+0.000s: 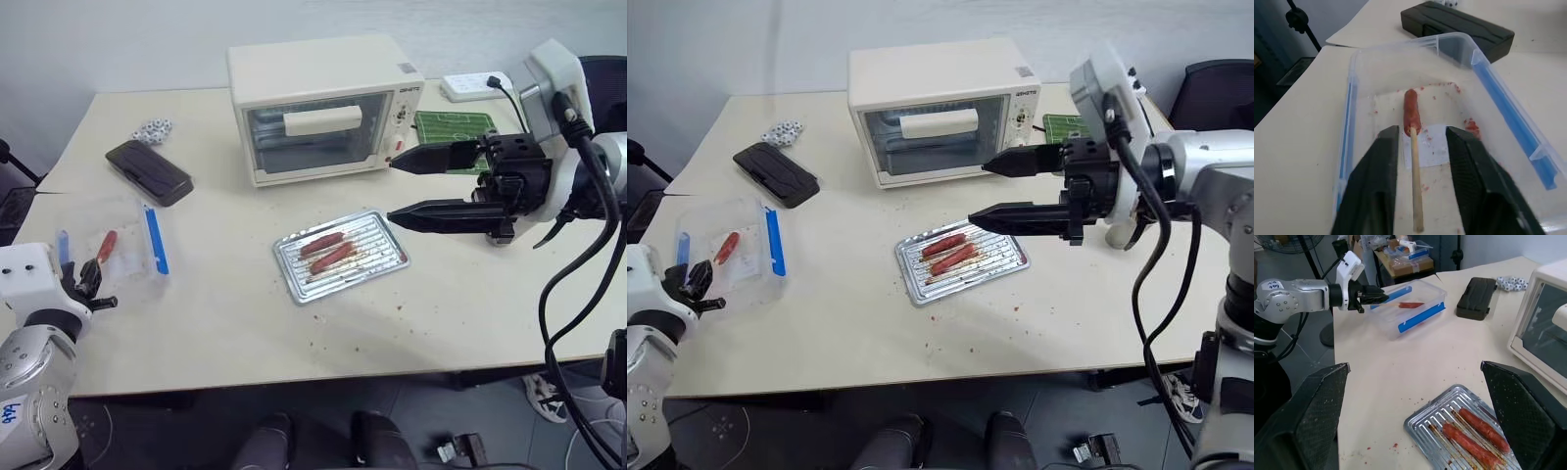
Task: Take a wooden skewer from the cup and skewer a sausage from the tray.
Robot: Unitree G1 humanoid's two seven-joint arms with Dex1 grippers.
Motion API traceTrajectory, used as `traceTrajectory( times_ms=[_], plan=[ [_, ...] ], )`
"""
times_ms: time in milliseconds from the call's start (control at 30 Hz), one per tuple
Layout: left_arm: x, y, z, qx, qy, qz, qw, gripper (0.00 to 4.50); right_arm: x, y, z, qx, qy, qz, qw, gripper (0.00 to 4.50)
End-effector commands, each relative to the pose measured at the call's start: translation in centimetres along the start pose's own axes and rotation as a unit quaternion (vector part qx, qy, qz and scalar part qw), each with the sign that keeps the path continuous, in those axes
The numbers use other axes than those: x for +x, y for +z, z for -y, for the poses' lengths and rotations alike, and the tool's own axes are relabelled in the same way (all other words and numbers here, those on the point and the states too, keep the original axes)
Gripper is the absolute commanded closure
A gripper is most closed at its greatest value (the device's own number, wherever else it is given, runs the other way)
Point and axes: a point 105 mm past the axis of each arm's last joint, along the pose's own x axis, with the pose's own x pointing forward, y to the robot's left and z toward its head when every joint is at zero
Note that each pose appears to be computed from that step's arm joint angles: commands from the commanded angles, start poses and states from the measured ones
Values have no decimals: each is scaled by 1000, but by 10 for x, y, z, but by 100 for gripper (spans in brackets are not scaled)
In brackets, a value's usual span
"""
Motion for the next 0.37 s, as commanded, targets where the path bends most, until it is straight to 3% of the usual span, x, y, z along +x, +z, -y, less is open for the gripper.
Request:
traceTrajectory(
  times_ms=[33, 200, 367],
  plan=[
    [-23, 17, -10, -6, -20, 40, 999, 192, -2, 4, -5, -26, 5, 3, 1000, 0],
    [-59, 25, -34, -15, -22, 66, 997, 192, -1, -1, 1, -22, 9, 3, 1000, 0],
    [-86, 15, -53, 6, 3, 46, 999, 192, 3, -3, 3, -21, 23, 7, 1000, 0]
  ],
)
